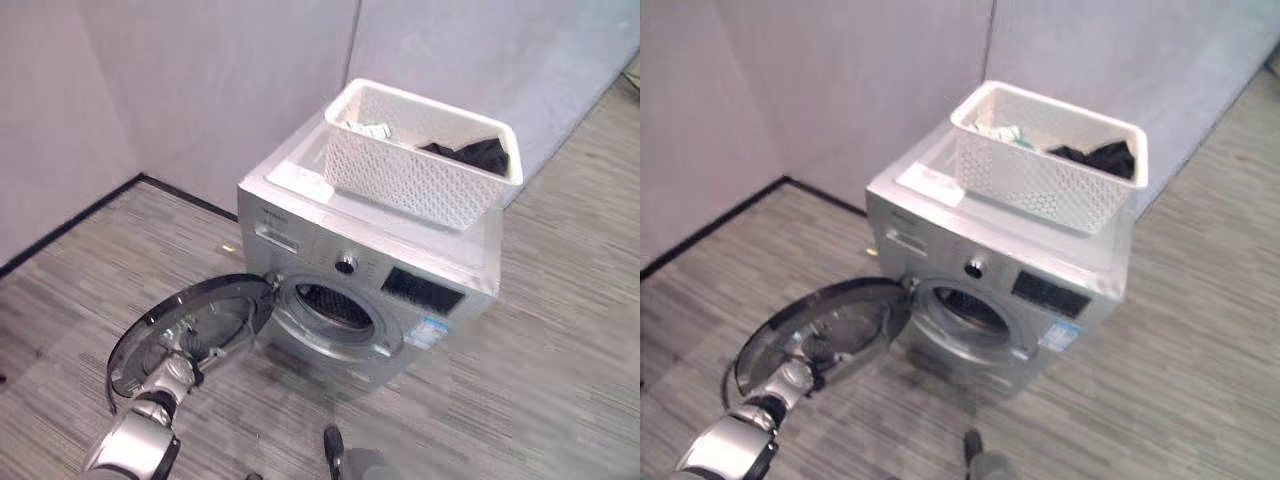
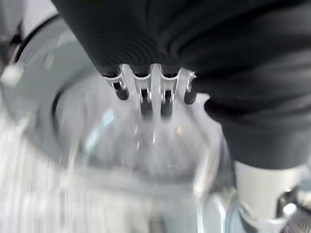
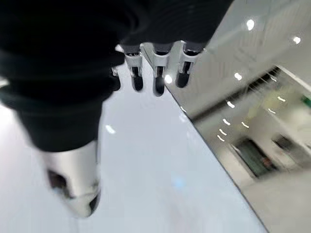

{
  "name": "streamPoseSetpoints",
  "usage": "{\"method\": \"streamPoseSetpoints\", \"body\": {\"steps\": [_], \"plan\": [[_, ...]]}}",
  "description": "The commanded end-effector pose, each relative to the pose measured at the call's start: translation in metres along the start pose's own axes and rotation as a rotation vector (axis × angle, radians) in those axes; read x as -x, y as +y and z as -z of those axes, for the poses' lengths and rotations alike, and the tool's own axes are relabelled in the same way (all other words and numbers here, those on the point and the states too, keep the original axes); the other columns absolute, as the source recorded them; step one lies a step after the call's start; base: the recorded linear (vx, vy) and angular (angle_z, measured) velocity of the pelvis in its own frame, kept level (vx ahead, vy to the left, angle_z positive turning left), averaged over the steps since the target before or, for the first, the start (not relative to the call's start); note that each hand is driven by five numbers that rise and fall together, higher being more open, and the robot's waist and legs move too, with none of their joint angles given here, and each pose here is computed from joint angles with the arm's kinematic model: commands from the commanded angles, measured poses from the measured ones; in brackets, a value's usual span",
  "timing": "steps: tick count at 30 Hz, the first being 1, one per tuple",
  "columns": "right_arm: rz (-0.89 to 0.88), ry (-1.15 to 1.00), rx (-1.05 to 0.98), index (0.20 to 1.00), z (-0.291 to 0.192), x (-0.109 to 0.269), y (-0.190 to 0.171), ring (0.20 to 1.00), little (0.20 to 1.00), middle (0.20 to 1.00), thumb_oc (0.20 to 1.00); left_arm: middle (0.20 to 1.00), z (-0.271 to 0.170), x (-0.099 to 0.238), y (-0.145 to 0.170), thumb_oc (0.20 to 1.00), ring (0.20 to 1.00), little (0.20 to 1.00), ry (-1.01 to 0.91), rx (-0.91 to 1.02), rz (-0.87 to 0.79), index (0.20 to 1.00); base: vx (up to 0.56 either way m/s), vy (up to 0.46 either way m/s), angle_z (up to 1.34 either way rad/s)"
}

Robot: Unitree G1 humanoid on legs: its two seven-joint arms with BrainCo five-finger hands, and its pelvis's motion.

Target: Grab the laundry basket,head to the washer,open it,put in the laundry and shut it.

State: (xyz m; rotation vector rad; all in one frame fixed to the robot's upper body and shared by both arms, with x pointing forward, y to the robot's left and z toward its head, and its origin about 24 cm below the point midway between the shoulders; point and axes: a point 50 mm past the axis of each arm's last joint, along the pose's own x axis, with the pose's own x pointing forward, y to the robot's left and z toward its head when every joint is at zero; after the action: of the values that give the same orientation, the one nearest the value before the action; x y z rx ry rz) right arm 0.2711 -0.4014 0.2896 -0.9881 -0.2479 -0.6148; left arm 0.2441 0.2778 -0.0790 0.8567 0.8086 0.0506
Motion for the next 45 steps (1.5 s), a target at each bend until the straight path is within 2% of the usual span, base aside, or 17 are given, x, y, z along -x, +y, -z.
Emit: {"method": "streamPoseSetpoints", "body": {"steps": [1,4,8,12,20,21,22,26,27,28,30,45], "plan": [[0.003,-0.054,0.032,1.000,-0.021,-0.012,-0.034,1.000,1.000,1.000,1.000,1.000,-0.017,-0.005,0.034,1.000,1.000,1.000,-0.077,0.006,-0.066,1.000,0.15,-0.321,0.77],[-0.032,-0.012,0.061,1.000,-0.014,-0.011,-0.039,1.000,1.000,1.000,1.000,1.000,-0.045,-0.008,0.048,1.000,1.000,1.000,-0.143,-0.030,-0.091,1.000,0.09,-0.127,0.88],[-0.140,-0.016,0.070,1.000,-0.016,-0.013,-0.019,1.000,1.000,1.000,1.000,1.000,-0.046,-0.007,0.033,1.000,1.000,1.000,-0.144,-0.039,-0.040,1.000,-0.01,0.046,0.16],[-0.237,-0.035,0.119,1.000,-0.027,-0.021,0.005,1.000,1.000,1.000,1.000,1.000,-0.040,-0.006,0.020,1.000,1.000,1.000,-0.122,-0.073,0.007,1.000,0.04,0.098,-0.09],[-0.423,-0.059,0.252,1.000,-0.043,-0.028,0.054,1.000,1.000,1.000,1.000,1.000,-0.024,-0.006,0.027,1.000,1.000,1.000,-0.081,-0.021,0.002,1.000,0.00,0.066,-0.08],[-0.449,-0.063,0.256,0.947,-0.047,-0.030,0.068,0.947,0.947,0.947,0.947,1.000,-0.022,-0.006,0.029,1.000,1.000,1.000,-0.080,-0.008,-0.002,1.000,-0.02,0.018,-0.11],[-0.458,-0.062,0.257,0.950,-0.049,-0.031,0.073,0.950,0.950,0.950,0.950,1.000,-0.021,-0.006,0.030,1.000,1.000,1.000,-0.079,0.002,-0.007,1.000,-0.02,0.019,-0.25],[-0.458,-0.051,0.249,0.940,-0.060,-0.040,0.088,0.940,0.940,0.940,0.940,1.000,-0.016,-0.005,0.035,1.000,1.000,1.000,-0.074,0.028,-0.022,1.000,-0.02,-0.007,-0.30],[-0.458,-0.053,0.250,0.953,-0.060,-0.041,0.088,0.953,0.953,0.953,0.953,1.000,-0.016,-0.005,0.034,1.000,1.000,1.000,-0.074,0.030,-0.021,1.000,-0.02,-0.020,-0.06],[-0.452,-0.040,0.273,1.000,-0.063,-0.045,0.091,1.000,1.000,1.000,1.000,1.000,-0.015,-0.005,0.036,1.000,1.000,1.000,-0.071,0.035,-0.027,1.000,-0.03,-0.024,0.05],[-0.442,-0.030,0.292,1.000,-0.067,-0.049,0.093,1.000,1.000,1.000,1.000,1.000,-0.016,-0.005,0.038,1.000,1.000,1.000,-0.077,0.055,-0.036,1.000,-0.04,-0.032,0.05],[-0.332,0.094,0.307,1.000,-0.059,-0.062,0.078,1.000,1.000,1.000,1.000,1.000,-0.015,-0.006,0.044,1.000,1.000,1.000,-0.065,0.100,-0.061,1.000,0.01,-0.071,0.03]]}}
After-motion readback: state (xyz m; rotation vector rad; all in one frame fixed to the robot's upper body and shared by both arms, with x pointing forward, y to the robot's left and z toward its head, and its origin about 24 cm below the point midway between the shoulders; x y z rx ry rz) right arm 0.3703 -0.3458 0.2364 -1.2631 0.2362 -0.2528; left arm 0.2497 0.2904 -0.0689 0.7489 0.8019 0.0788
